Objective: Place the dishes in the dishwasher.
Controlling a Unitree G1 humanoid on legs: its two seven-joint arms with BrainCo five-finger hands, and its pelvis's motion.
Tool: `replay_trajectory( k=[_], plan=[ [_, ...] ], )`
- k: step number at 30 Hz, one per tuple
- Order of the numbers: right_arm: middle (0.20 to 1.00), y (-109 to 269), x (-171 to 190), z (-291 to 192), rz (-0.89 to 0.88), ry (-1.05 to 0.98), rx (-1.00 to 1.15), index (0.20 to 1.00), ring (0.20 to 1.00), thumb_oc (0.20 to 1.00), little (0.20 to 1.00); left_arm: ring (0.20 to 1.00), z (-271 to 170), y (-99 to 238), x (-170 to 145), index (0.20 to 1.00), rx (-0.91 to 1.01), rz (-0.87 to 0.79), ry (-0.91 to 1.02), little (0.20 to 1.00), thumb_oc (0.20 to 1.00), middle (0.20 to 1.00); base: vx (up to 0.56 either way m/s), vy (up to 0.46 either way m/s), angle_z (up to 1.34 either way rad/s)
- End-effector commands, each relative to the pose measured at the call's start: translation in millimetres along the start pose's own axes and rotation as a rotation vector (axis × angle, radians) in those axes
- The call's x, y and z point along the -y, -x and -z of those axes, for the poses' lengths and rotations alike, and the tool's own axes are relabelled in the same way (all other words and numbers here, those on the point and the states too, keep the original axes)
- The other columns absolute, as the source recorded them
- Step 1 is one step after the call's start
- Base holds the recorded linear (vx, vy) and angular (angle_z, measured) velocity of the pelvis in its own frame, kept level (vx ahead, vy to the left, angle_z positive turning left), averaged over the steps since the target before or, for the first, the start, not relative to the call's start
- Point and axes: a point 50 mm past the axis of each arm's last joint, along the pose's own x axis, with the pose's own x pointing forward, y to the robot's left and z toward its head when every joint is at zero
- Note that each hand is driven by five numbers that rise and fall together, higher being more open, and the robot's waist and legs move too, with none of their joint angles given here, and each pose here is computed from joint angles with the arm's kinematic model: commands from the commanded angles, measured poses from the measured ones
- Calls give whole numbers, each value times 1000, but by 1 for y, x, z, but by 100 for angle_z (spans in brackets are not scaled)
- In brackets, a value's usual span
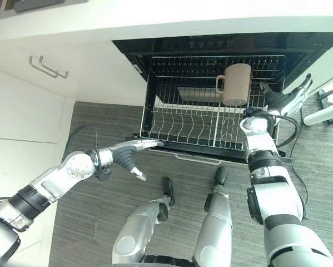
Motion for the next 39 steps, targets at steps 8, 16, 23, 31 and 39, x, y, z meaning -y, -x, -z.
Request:
replay_trajectory(
  k=[8,16,23,31,39],
  plan=[
    [1000,27,-4,-20,-212,-405,33,1000,1000,1000,1000,1000,-22,3,13,1000,102,-86,23,1000,1000,1000,14,11,-2],
    [1000,130,4,2,-888,-635,126,1000,1000,1000,1000,1000,-8,19,42,1000,1,-257,98,1000,1000,1000,28,-46,-2],
    [1000,163,34,6,-1145,-812,169,1000,1000,1000,1000,1000,22,40,58,1000,-94,-687,574,1000,1000,1000,63,-88,-5],
    [1000,134,58,16,-1089,-797,181,1000,1000,1000,1000,1000,19,71,44,1000,186,-1058,917,1000,1000,1000,14,8,2],
    [1000,135,33,-11,-1312,-945,252,1000,1000,1000,1000,1000,3,54,-10,1000,289,-1036,714,1000,1000,1000,11,44,6]
  ],
)
